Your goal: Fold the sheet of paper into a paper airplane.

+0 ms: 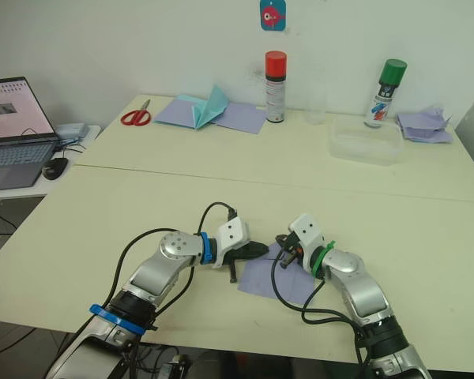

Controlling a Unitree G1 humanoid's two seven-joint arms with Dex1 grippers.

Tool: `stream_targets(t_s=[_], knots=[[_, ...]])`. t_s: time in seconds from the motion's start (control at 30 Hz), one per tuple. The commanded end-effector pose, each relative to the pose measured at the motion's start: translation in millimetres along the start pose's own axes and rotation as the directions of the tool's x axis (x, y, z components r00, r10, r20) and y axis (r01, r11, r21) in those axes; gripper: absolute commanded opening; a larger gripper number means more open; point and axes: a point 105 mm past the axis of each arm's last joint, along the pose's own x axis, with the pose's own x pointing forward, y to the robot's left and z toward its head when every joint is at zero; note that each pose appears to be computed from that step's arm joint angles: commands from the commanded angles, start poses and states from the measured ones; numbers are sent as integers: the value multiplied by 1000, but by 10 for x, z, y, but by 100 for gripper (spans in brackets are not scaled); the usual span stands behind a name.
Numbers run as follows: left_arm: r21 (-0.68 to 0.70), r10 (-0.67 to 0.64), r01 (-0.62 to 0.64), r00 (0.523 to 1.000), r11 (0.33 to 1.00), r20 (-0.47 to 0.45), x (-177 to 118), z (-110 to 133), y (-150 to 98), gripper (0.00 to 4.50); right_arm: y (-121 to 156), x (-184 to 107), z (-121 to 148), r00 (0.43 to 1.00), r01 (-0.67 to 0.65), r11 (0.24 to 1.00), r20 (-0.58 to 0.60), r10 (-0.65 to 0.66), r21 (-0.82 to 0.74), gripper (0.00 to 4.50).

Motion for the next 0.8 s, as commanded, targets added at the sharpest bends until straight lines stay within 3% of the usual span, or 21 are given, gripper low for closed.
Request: stream_targets(t_s=[0.03,0.17,0.27,0.5,0.67,0.8], knots=[[-53,-20,18,999,998,-36,13,-165,-81,2,18,-4,-175,997,-9,1000,-70,10,10,0],[-121,50,-39,995,992,90,55,110,70,2,26,-6,-187,997,-13,1000,-75,14,11,0],[-132,43,-29,994,991,105,97,181,92,2,38,-5,-195,997,-16,1000,-78,17,13,0],[-128,-11,6,999,992,-37,153,-92,28,2,54,-3,-208,996,-23,1000,-88,24,8,0],[-160,-106,84,985,984,-134,-86,-335,-200,2,51,-8,-224,995,-24,1000,-93,24,5,0],[-214,-70,28,979,976,-189,-378,-472,-198,2,64,5,-216,996,-27,1000,-89,28,3,0]])
